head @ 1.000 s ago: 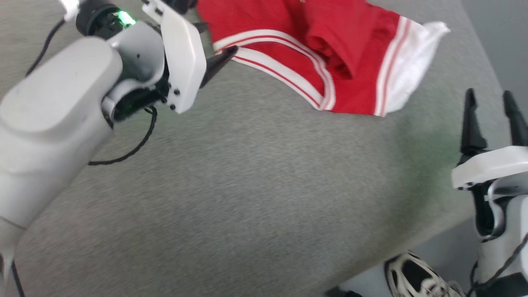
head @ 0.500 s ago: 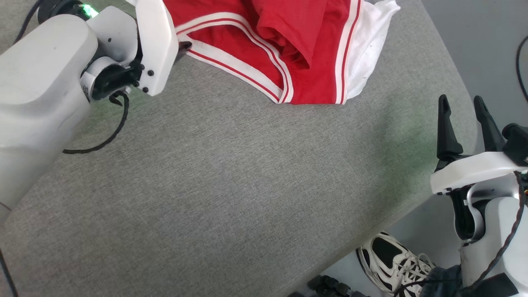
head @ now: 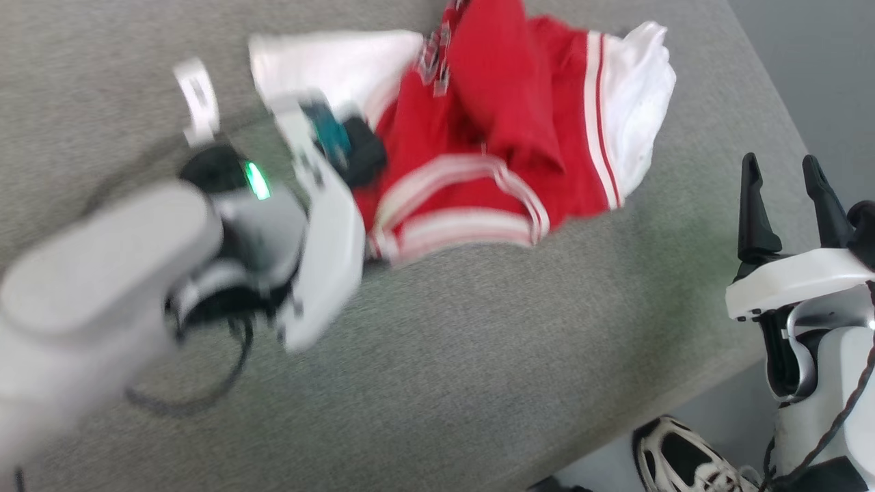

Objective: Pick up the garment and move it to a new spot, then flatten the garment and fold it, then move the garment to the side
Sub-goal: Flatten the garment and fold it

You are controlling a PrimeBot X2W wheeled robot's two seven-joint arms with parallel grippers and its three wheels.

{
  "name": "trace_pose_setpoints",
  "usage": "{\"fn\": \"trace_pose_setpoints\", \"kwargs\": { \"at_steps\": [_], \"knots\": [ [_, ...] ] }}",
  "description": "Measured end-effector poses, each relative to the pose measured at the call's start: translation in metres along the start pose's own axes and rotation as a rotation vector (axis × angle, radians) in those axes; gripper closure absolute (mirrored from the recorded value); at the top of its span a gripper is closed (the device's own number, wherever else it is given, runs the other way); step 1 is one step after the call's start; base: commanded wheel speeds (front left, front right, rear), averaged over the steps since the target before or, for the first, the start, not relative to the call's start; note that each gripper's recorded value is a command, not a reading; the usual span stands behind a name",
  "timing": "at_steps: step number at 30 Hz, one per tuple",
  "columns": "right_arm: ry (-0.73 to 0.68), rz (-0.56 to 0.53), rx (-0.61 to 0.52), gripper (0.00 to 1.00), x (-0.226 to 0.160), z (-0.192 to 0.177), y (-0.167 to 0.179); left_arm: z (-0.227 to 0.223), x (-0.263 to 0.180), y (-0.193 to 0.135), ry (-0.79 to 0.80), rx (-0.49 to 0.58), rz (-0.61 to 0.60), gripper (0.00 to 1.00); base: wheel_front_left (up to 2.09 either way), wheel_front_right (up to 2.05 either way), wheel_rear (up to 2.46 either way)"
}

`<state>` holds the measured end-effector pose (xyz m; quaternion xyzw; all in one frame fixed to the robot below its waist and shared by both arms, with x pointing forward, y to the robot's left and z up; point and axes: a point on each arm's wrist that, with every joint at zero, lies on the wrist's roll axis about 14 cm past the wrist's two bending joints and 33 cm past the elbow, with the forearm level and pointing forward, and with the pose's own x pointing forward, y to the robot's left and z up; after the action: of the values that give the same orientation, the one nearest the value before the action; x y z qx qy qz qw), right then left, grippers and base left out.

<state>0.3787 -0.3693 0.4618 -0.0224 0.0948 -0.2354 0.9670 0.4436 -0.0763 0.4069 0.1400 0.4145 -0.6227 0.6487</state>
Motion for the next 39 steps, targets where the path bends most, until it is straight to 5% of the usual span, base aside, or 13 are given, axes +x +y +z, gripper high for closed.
{"fn": "trace_pose_setpoints", "kwargs": {
  "at_steps": [7,8,9,10,21,27,35,36,38,39],
  "knots": [
    [-0.01,0.032,0.006,0.0,0.002,0.007,0.012,-0.03,-0.004,-0.062,0.023,-0.01,-0.158,1.0,0.0,0.0,0.0],
    [-0.012,0.035,0.006,0.0,0.002,0.007,0.013,-0.028,-0.004,-0.064,0.011,-0.003,-0.157,0.71,0.0,0.0,0.0],
    [-0.013,0.037,0.006,0.0,0.002,0.008,0.014,-0.027,-0.005,-0.064,0.005,0.006,-0.148,0.56,0.0,0.0,0.0],
    [-0.015,0.04,0.006,0.0,0.003,0.009,0.015,-0.027,-0.006,-0.061,-0.002,0.015,-0.132,0.0,0.0,0.0,0.0],
    [-0.016,0.066,0.009,0.0,0.002,0.011,0.024,0.025,-0.071,0.018,-0.165,0.01,0.18,0.0,0.0,0.0,0.0],
    [0.002,0.079,0.014,0.0,0.004,0.005,0.029,0.005,-0.063,0.076,-0.102,-0.16,0.296,0.0,0.0,0.0,0.0],
    [0.019,0.058,0.01,0.0,0.004,-0.003,0.022,-0.021,-0.035,0.092,0.003,-0.285,0.249,0.02,0.0,0.0,0.0],
    [0.019,0.056,0.01,0.0,0.004,-0.003,0.021,-0.02,-0.033,0.088,-0.001,-0.293,0.23,0.47,0.0,0.0,0.0],
    [0.018,0.052,0.01,0.0,0.005,-0.004,0.02,-0.019,-0.032,0.087,0.0,-0.289,0.227,1.0,0.0,0.0,0.0],
    [0.017,0.049,0.006,0.0,0.006,-0.004,0.02,-0.019,-0.035,0.091,-0.022,-0.283,0.247,1.0,0.0,0.0,0.0]
  ]
}}
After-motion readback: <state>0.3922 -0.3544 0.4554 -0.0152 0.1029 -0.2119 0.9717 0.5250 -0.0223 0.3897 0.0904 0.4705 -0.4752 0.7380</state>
